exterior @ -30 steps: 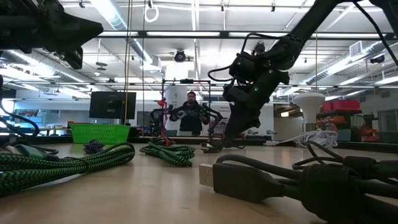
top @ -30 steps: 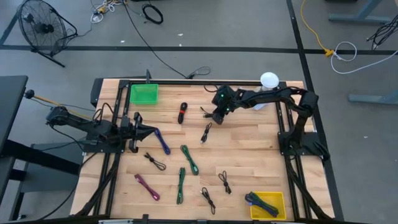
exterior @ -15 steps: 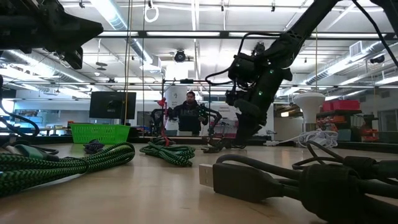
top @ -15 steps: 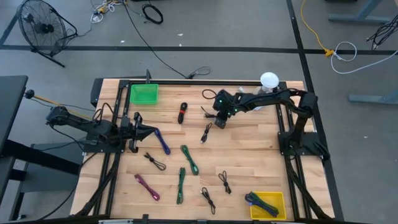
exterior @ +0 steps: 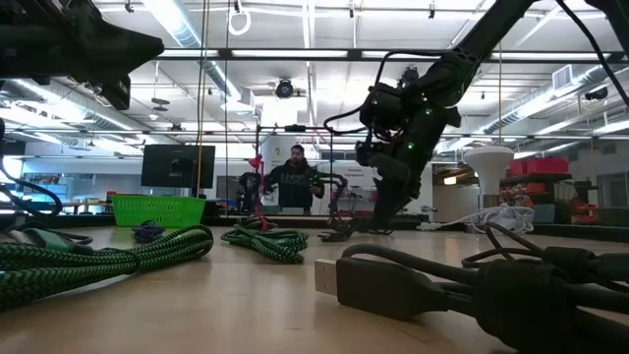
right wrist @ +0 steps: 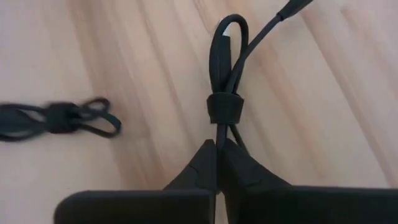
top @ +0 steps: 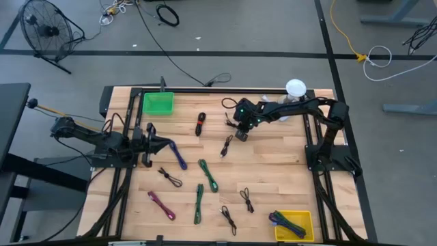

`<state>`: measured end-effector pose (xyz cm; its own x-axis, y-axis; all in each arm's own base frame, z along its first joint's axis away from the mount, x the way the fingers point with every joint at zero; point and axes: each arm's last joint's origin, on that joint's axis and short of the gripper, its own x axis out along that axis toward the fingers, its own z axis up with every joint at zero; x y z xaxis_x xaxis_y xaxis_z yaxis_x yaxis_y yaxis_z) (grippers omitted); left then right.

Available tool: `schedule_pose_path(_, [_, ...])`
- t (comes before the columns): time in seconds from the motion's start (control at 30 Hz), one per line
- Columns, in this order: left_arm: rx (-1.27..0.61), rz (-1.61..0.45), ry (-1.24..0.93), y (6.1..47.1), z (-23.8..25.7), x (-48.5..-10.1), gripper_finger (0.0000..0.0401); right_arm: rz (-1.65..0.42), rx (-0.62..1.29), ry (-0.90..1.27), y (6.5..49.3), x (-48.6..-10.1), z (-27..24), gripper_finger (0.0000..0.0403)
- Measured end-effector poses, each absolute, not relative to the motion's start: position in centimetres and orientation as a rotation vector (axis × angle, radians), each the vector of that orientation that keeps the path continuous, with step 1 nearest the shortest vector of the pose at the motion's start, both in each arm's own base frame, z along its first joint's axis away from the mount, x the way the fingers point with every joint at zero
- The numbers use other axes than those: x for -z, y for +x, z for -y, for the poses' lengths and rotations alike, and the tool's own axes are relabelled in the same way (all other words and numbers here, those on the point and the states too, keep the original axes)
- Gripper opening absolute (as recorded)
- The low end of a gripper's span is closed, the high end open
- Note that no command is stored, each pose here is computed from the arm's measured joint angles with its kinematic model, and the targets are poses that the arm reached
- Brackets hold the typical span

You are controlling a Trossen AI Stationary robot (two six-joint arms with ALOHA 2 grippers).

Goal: Pick & Place USB Port
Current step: Put the black charger cable into the green bin

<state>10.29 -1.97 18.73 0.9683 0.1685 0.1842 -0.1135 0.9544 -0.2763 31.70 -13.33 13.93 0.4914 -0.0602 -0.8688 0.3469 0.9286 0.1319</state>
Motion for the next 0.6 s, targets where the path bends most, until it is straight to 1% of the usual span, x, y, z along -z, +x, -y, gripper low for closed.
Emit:
schedule_pose_path(0.17, [-0.182, 0.209, -0.275, 10.3, 1.9, -18.7, 0.0032, -0.952, 0.195, 0.284, 33.3, -16.6, 12.9, 0.0002])
schedule_pose_path(0.37, [-0.245, 0.195, -0.300, 10.9, 1.6, -18.7, 0.0032, -0.807, 0.095, 0.185, 35.8, -22.5, 11.4, 0.0001])
schedule_pose_path(0.47, [-0.233, 0.227, -0.270, 11.6, 1.5, -20.5, 0.0032, -0.716, 0.064, 0.136, 36.6, -25.8, 10.5, 0.0001])
schedule_pose_path(0.6, [-0.285, 0.186, -0.182, 13.0, 1.2, -22.3, 0.0032, -0.606, 0.013, 0.064, 37.3, -29.6, 8.9, 0.0001])
